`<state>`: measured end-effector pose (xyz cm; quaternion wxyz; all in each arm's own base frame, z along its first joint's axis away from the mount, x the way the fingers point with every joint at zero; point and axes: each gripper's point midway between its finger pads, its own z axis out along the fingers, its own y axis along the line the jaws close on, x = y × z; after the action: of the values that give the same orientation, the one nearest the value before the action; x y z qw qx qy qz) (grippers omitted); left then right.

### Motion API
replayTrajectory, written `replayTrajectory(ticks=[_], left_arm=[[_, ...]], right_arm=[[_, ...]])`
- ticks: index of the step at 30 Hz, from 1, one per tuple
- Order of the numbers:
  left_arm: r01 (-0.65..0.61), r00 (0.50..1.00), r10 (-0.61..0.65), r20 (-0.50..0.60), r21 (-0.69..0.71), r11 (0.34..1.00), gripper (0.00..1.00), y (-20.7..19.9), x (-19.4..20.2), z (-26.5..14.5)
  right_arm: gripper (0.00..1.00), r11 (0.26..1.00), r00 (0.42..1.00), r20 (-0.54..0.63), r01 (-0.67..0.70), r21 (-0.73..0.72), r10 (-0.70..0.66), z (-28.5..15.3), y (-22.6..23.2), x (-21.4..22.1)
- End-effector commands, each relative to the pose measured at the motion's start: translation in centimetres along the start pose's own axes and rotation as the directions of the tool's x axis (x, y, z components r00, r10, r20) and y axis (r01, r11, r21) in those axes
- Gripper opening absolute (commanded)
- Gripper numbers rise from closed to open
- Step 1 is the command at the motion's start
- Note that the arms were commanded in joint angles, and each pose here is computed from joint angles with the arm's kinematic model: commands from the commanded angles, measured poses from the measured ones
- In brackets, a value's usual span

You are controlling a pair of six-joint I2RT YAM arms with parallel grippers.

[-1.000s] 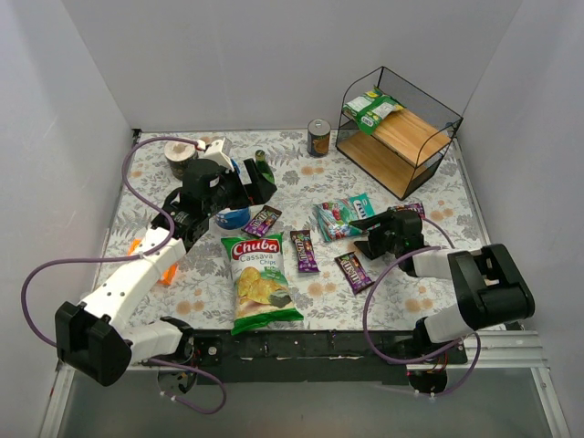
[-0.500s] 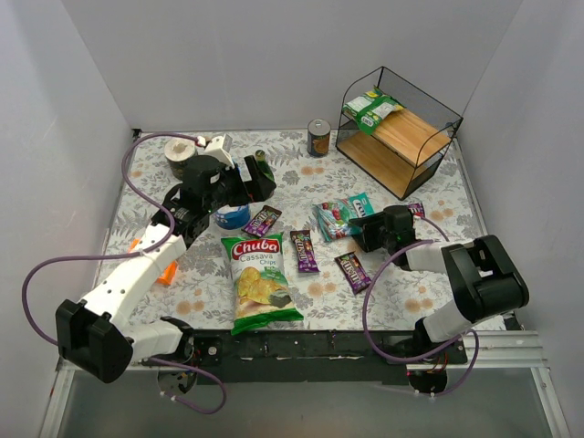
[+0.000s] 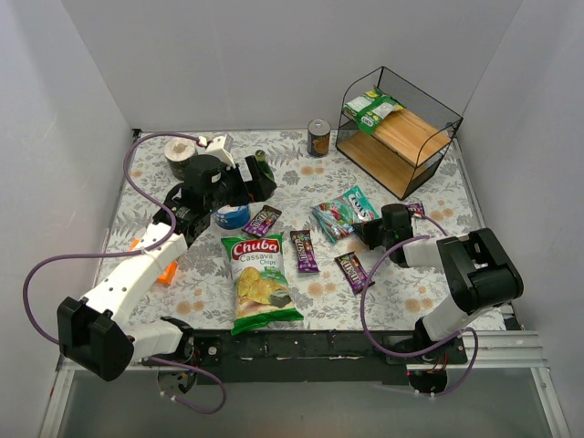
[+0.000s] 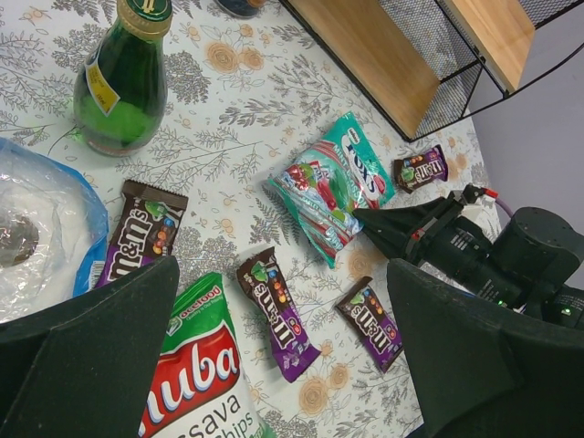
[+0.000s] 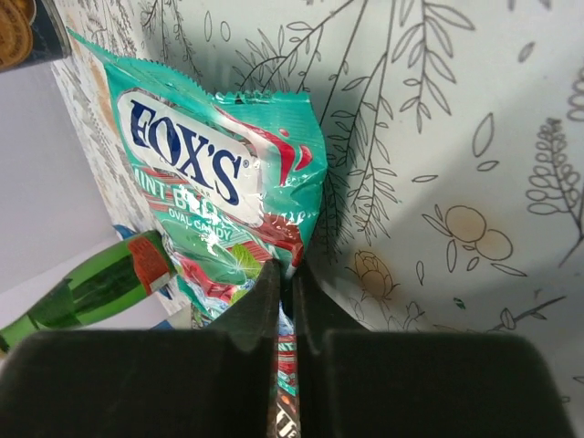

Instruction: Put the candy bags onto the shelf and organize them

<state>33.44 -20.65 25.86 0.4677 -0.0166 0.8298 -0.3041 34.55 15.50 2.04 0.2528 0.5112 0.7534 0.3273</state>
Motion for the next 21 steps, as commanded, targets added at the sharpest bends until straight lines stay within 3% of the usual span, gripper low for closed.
replayTrajectory(ticks=[1, 9, 16, 21], left_arm=[[-0.015, 0.999, 0.015, 0.029, 0.0, 1.0, 0.98, -0.4, -1.2, -0.7], [-0.009, 1.0, 0.009, 0.013, -0.01, 1.0, 0.98, 0.0, -0.5, -0.3], [-0.009, 1.0, 0.009, 0.001, -0.019, 1.0, 0.98, 0.4, 0.0, -0.1], [0.001, 1.0, -0.001, -0.007, -0.011, 1.0, 0.98, 0.4, 0.3, 0.0]], right_arm=[[0.01, 0.974, 0.993, 0.04, 0.1, 0.204, -0.111, -0.2, -5.5, -1.1], [0.01, 0.955, 0.961, 0.029, 0.271, 0.12, -0.276, -1.8, -1.5, -1.4], [0.01, 0.923, 0.921, -0.061, 0.381, -0.06, -0.384, -4.6, 3.3, 0.8], [0.01, 0.876, 0.884, 0.006, 0.464, -0.134, -0.468, -7.1, 7.5, 0.0]])
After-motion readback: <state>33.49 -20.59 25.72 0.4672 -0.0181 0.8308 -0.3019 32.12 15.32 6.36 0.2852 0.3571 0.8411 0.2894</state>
